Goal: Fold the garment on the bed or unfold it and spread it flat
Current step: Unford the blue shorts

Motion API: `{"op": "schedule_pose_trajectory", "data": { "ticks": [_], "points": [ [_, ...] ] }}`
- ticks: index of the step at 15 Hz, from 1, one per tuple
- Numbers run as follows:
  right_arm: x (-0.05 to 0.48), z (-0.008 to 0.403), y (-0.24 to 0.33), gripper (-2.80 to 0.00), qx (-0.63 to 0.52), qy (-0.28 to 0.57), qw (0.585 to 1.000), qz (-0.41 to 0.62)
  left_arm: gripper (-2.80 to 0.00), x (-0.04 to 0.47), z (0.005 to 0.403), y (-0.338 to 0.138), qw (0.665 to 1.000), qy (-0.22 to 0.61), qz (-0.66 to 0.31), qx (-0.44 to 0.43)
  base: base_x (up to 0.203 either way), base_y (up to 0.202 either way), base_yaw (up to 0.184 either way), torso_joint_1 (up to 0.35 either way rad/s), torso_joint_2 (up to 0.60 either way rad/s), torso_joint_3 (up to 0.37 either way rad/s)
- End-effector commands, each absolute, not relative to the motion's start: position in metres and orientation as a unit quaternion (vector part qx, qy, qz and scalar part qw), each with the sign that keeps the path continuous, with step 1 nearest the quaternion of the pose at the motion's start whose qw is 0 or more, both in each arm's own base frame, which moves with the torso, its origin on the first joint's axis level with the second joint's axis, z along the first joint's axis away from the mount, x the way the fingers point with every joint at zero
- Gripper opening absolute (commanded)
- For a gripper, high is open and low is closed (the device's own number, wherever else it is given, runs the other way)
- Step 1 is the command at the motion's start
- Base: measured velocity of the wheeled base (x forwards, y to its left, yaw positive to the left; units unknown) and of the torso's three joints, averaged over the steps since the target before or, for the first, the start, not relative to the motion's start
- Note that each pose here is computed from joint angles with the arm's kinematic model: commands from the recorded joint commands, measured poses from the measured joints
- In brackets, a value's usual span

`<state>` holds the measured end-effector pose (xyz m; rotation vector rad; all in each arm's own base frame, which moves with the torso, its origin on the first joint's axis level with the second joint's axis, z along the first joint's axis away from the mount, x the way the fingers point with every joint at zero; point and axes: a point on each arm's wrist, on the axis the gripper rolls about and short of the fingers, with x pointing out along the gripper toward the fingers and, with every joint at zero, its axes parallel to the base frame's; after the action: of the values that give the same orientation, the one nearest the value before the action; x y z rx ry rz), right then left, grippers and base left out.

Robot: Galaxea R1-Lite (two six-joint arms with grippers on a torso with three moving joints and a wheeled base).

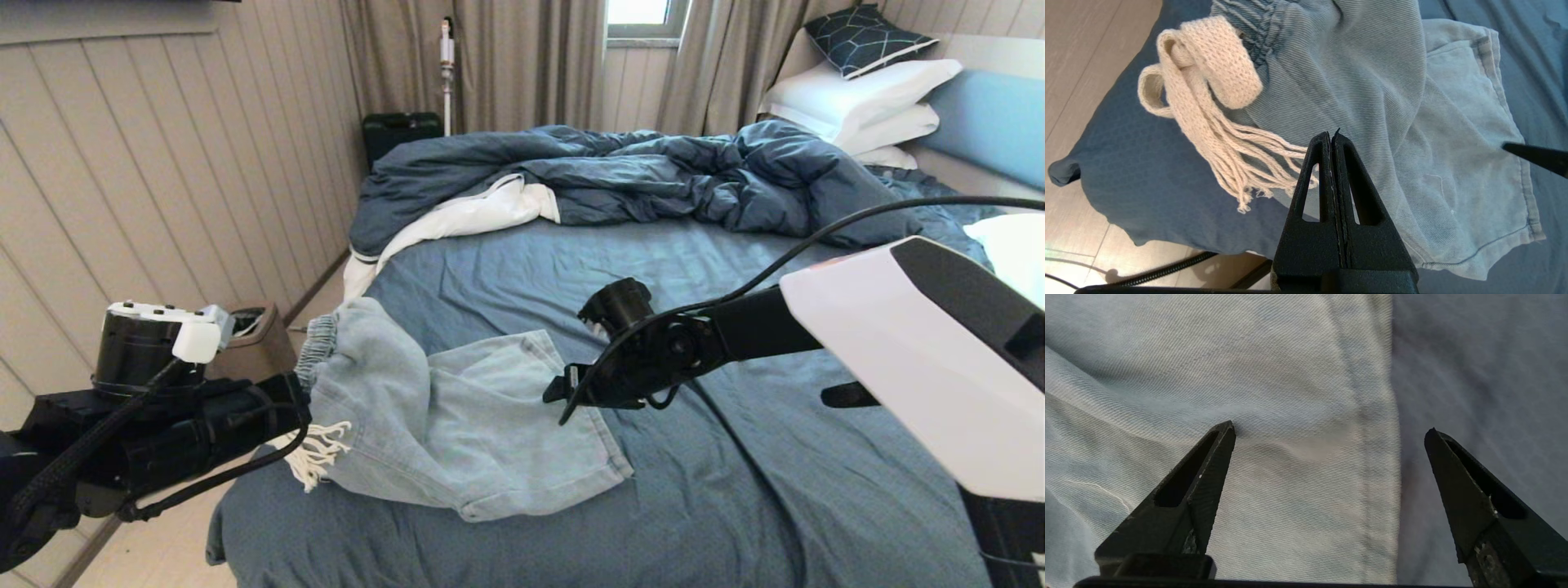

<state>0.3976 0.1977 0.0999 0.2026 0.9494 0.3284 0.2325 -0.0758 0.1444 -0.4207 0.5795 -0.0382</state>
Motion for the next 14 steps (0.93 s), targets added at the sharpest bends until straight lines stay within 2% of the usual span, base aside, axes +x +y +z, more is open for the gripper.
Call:
{"op": "schedule_pose_trajectory", "data": {
  "ticks": [1, 11, 12, 14],
  "points": [
    [0.405, 0.094, 0.202, 0.0, 0.096, 0.461, 0.869, 0.155, -2.8, 0.233, 0.143, -0.076, 0.936, 0.285, -0.018, -0.206, 0.0, 0.0, 0.0, 0.0, 0.0, 0.0],
    [0.413, 0.09, 0.236, 0.0, 0.078, 0.494, 0.85, 0.167, -2.8, 0.233, 0.141, -0.076, 0.935, 0.289, -0.017, -0.205, 0.0, 0.0, 0.0, 0.0, 0.0, 0.0],
    [0.413, 0.086, 0.236, -2.8, 0.075, 0.501, 0.847, 0.164, -2.8, 0.233, 0.141, -0.076, 0.935, 0.29, -0.016, -0.205, 0.0, 0.0, 0.0, 0.0, 0.0, 0.0],
    [0.413, 0.086, 0.236, -2.8, 0.075, 0.5, 0.847, 0.164, -2.8, 0.233, 0.14, -0.076, 0.935, 0.29, -0.016, -0.205, 0.0, 0.0, 0.0, 0.0, 0.0, 0.0]
  ]
}}
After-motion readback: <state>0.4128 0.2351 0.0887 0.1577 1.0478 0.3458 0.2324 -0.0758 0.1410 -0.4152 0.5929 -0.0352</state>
